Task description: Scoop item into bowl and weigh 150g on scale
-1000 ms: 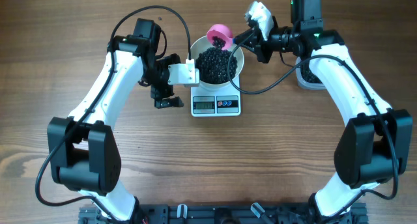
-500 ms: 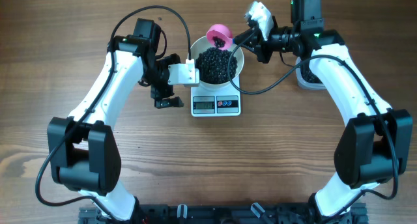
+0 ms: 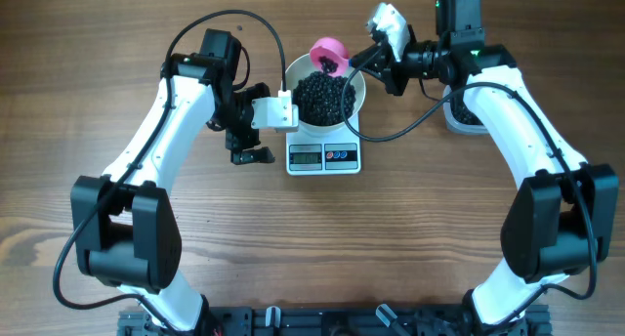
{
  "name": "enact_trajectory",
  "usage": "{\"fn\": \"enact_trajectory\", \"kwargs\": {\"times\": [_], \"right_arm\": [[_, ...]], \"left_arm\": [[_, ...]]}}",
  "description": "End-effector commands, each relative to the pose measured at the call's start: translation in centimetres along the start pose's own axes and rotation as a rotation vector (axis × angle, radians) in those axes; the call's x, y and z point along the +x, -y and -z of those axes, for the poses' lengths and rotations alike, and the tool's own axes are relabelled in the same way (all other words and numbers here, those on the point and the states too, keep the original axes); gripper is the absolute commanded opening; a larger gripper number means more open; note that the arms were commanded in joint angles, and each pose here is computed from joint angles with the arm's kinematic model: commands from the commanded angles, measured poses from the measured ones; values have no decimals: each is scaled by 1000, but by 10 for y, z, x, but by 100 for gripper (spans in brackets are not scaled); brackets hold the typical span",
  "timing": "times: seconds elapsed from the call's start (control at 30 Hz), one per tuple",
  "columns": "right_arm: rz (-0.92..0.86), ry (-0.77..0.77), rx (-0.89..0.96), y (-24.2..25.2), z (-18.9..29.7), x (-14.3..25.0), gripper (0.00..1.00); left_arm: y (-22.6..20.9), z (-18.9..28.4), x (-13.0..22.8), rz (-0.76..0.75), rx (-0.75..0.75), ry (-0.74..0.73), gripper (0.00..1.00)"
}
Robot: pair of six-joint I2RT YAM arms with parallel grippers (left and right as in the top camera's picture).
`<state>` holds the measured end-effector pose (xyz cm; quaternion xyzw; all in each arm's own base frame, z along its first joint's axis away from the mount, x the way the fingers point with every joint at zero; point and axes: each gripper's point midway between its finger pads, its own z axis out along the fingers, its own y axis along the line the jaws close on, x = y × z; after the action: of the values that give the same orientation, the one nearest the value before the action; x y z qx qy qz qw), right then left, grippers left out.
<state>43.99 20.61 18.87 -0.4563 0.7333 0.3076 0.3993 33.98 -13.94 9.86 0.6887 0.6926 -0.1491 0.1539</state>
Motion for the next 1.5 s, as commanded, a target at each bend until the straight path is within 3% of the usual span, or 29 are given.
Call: {"fn": "enact_trajectory", "kwargs": {"times": [0.0,1.2,1.37,1.47], "right_arm": [[23,25,0,-5,9,-17,4],[-12,25,0,-5,9,-16,4],[-124,40,14,1,13,-19,4],[-232,130,-72,-2,26,-32,4]], "left_arm": [[1,-1,-5,5,11,25,100],[1,-1,-5,5,11,25,100],[1,-1,-5,5,11,25,100],[1,-1,-5,5,11,25,100]]}}
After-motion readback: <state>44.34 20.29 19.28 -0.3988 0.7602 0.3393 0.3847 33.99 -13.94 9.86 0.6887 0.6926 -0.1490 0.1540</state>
